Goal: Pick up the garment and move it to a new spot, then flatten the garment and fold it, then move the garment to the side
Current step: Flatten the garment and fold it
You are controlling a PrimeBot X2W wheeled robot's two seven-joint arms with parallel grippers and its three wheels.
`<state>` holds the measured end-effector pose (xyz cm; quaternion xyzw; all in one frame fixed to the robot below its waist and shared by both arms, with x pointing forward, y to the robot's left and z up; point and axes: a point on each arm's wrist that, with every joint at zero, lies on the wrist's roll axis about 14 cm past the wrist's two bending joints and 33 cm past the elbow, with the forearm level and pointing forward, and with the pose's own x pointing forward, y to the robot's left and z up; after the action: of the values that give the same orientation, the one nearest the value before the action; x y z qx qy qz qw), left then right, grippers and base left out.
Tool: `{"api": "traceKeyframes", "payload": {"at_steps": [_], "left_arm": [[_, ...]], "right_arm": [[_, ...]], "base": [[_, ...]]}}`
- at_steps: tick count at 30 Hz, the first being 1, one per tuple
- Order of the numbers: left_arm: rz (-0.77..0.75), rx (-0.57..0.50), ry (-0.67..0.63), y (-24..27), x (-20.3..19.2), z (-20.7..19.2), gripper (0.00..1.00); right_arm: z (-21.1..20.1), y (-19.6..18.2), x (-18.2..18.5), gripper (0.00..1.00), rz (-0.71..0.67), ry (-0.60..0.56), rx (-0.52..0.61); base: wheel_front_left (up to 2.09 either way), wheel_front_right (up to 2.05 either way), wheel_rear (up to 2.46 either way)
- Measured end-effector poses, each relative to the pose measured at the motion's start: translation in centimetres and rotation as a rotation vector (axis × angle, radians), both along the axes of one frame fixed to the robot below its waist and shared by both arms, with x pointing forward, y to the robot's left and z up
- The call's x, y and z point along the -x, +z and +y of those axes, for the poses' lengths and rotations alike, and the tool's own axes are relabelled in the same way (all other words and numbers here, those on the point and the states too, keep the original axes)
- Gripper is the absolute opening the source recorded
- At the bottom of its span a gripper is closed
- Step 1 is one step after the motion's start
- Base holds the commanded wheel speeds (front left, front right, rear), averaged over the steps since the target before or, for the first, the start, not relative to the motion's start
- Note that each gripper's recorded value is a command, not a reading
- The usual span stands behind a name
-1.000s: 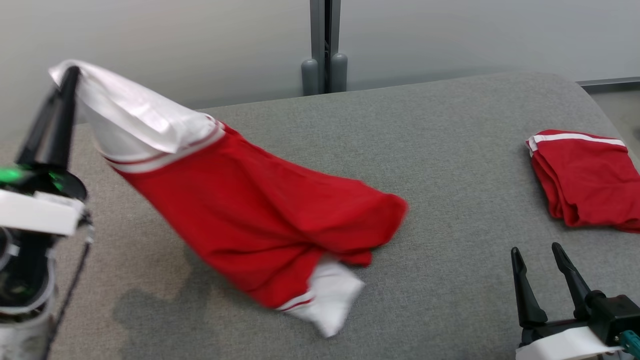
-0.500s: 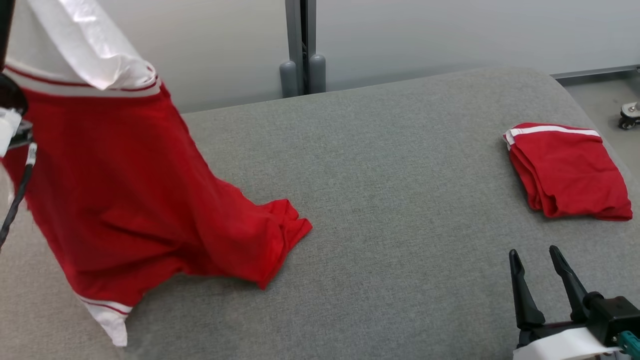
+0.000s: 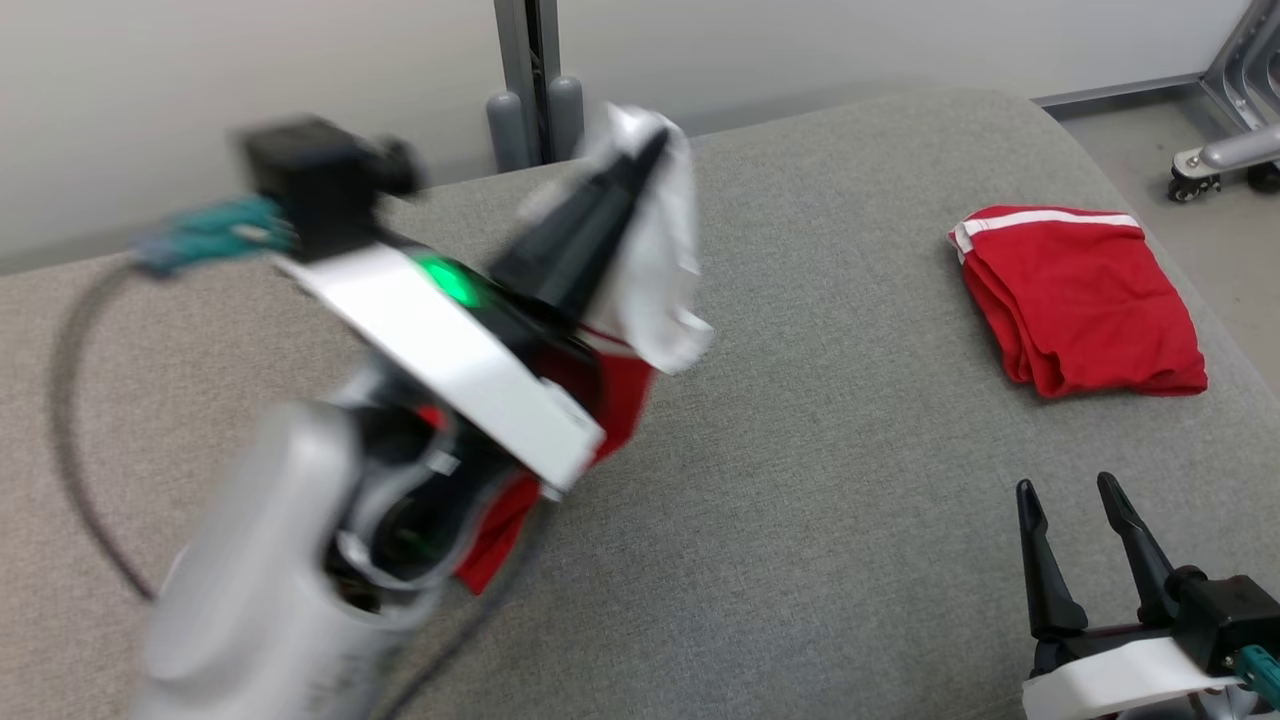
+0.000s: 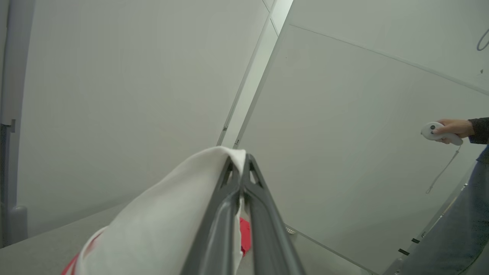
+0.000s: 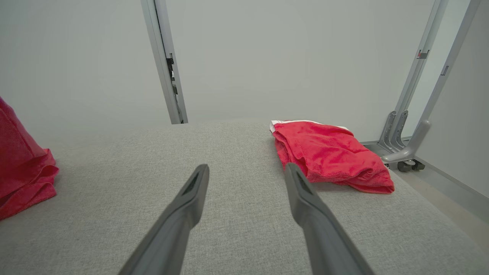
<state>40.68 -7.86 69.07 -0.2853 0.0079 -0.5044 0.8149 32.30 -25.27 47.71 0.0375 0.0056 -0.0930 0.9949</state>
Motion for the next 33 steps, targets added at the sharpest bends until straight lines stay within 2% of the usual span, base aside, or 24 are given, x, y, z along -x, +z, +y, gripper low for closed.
{"api": "traceKeyframes", "payload": {"at_steps": [6,9,15,19,21,22,23,29,33], "left_arm": [[0.132,-0.008,-0.116,-5.2,2.6,-6.6,0.0],[0.11,-0.052,-0.116,-7.0,2.0,-8.8,0.0],[0.077,-0.057,-0.141,-7.3,1.4,-12.3,0.0],[0.107,0.033,-0.132,-6.1,0.5,-14.0,0.0],[0.112,0.052,-0.132,-5.7,0.3,-14.8,0.32],[0.118,0.051,-0.14,-5.8,0.3,-15.2,0.96],[0.12,0.042,-0.148,-6.1,0.5,-15.5,1.0],[0.124,-0.04,-0.206,-8.5,2.4,-16.3,1.0],[0.059,-0.119,-0.21,-10.0,3.4,-15.8,1.0]], "right_arm": [[0.2,-0.4,-0.6,1.0,0.013,0.006,-0.003],[0.3,0.4,-1.5,1.0,-0.01,0.015,-0.007],[-0.3,0.9,-1.7,1.0,-0.026,-0.008,-0.027],[-1.3,0.2,-0.7,1.0,-0.002,-0.05,-0.041],[-1.6,-0.3,-0.2,1.0,0.014,-0.065,-0.046],[-1.7,-0.5,-0.1,1.0,0.021,-0.071,-0.048],[-1.8,-0.6,0.0,1.0,0.026,-0.074,-0.047],[-2.4,-0.8,0.0,1.0,0.032,-0.092,-0.047],[-2.1,-1.0,-0.4,1.0,0.037,-0.078,-0.042]], "base": [[0.0,0.0,0.0],[0.0,0.0,0.0],[0.0,0.0,0.0],[0.0,0.0,0.0],[0.0,0.0,0.0],[0.0,0.0,0.0],[0.0,0.0,0.0],[0.0,0.0,0.0],[0.0,0.0,0.0]]}}
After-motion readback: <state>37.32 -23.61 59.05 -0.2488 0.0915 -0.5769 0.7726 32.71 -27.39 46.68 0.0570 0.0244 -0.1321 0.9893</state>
